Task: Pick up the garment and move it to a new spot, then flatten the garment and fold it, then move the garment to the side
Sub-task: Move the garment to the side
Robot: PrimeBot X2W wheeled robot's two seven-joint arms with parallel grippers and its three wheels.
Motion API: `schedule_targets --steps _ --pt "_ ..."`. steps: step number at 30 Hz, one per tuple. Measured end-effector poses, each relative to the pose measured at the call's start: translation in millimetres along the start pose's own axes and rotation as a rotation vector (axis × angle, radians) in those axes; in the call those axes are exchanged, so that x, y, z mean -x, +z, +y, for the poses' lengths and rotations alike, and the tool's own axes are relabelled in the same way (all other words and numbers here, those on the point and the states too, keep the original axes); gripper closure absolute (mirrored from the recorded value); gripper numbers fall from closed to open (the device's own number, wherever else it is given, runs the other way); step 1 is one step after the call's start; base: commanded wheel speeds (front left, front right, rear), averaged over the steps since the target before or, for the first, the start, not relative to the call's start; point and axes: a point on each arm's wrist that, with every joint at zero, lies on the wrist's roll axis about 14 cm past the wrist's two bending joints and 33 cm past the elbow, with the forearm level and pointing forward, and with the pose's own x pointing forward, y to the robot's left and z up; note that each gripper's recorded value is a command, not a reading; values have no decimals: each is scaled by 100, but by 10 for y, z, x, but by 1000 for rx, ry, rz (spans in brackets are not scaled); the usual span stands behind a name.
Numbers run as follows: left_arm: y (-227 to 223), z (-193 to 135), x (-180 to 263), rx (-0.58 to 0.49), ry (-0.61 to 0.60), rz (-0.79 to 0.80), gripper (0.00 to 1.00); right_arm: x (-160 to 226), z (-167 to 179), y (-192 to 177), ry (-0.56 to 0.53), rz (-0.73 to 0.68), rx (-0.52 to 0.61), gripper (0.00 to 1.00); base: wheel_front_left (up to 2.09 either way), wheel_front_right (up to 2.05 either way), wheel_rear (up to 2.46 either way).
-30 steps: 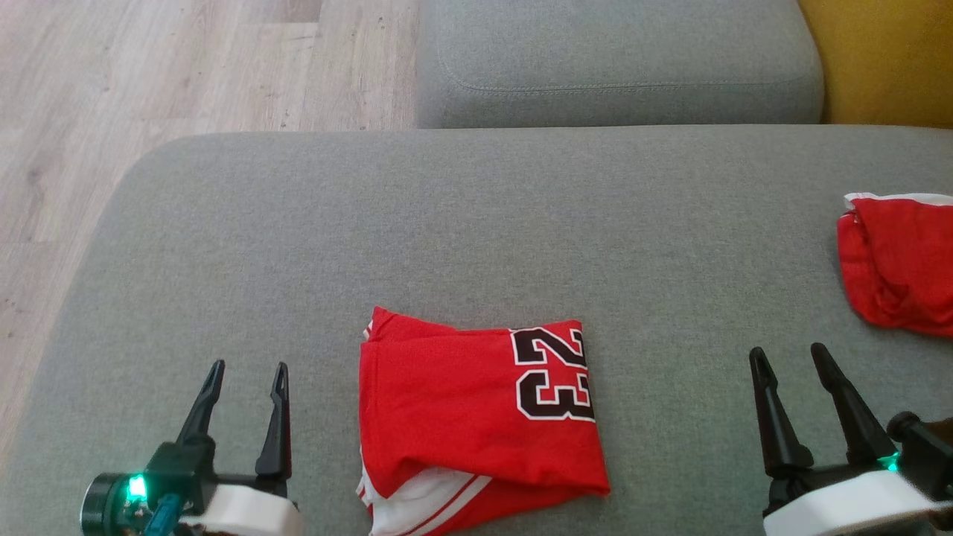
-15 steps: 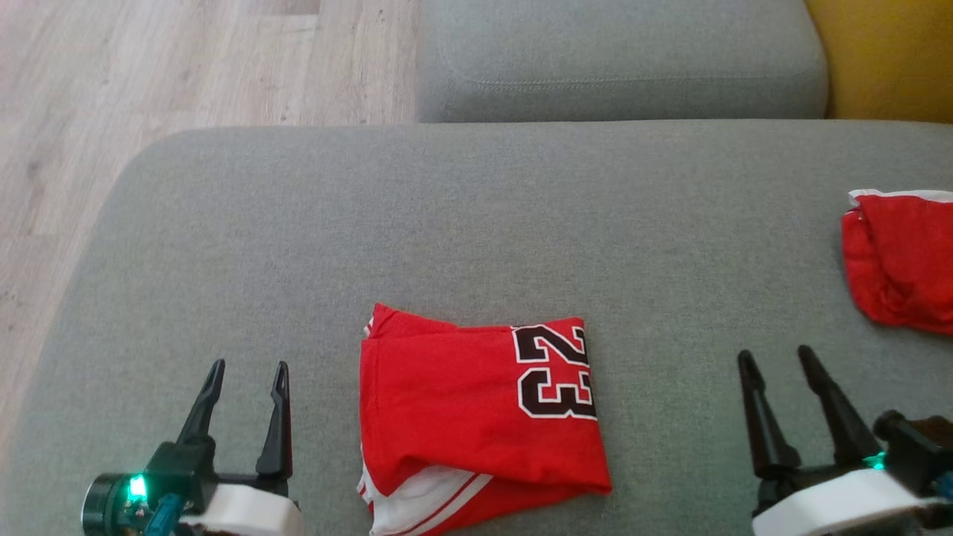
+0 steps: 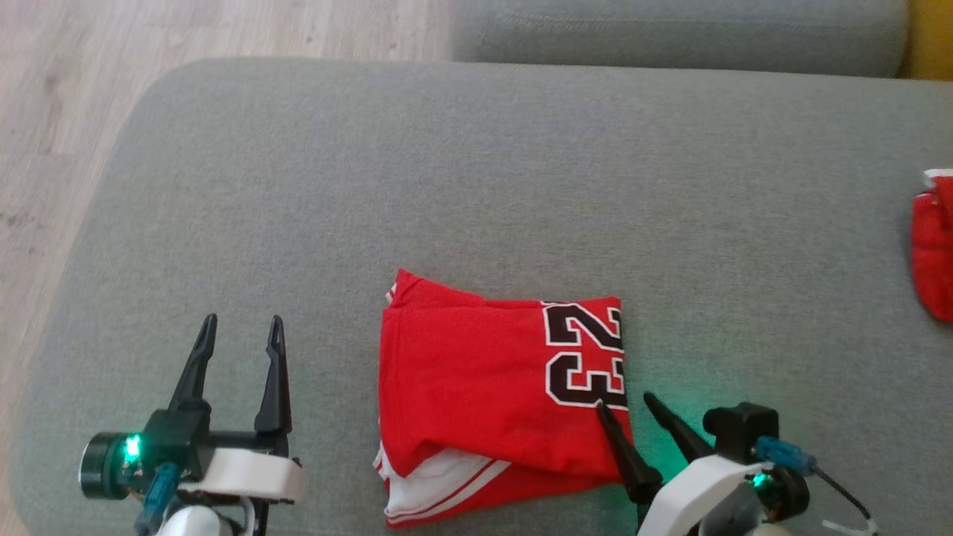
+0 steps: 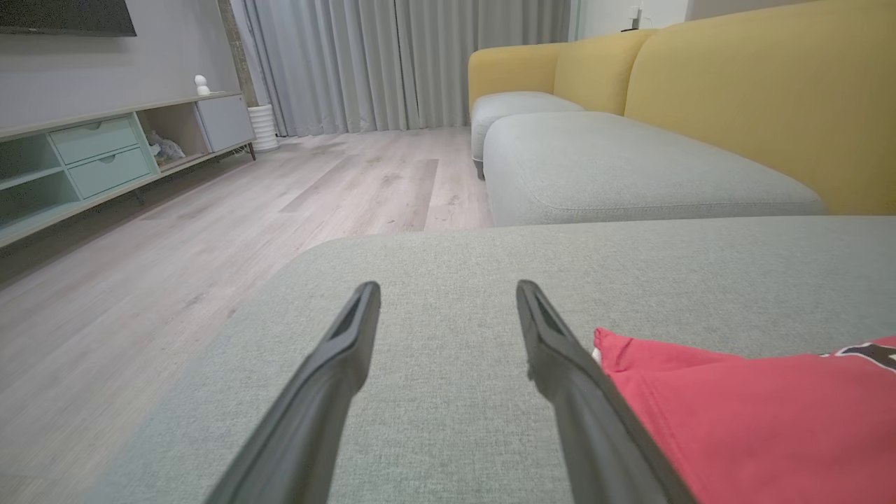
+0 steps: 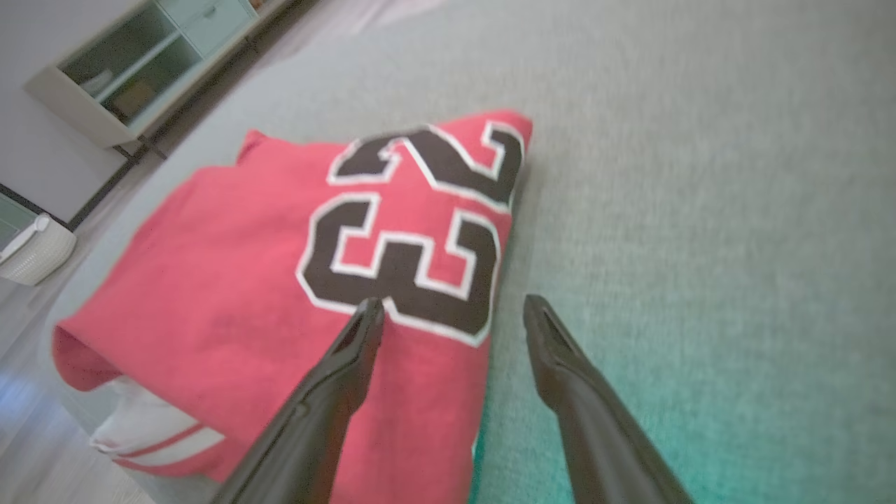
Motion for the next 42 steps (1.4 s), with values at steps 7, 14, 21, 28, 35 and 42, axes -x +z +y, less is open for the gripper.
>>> schedule_targets --steps 7,14,21,28,35,42 --pt "-50 42 -14 11 21 6 0 -190 -7 -258 21 109 -28 0 0 0 0" --pt "-29 25 -36 15 17 -7 0 -291 134 -251 73 137 -19 100 0 0 0" --pt "-17 -98 -92 26 -16 -16 0 -215 4 -186 43 106 71 100 0 0 0" --pt "-2 -379 -227 32 -95 -25 0 64 -595 99 -105 37 140 100 0 0 0" --pt "-13 -845 -398 48 -224 -21 0 472 -1099 361 -271 -29 141 100 0 0 0" --pt "40 -1308 -624 83 -350 -42 0 638 -1469 511 -374 -44 145 100 0 0 0"
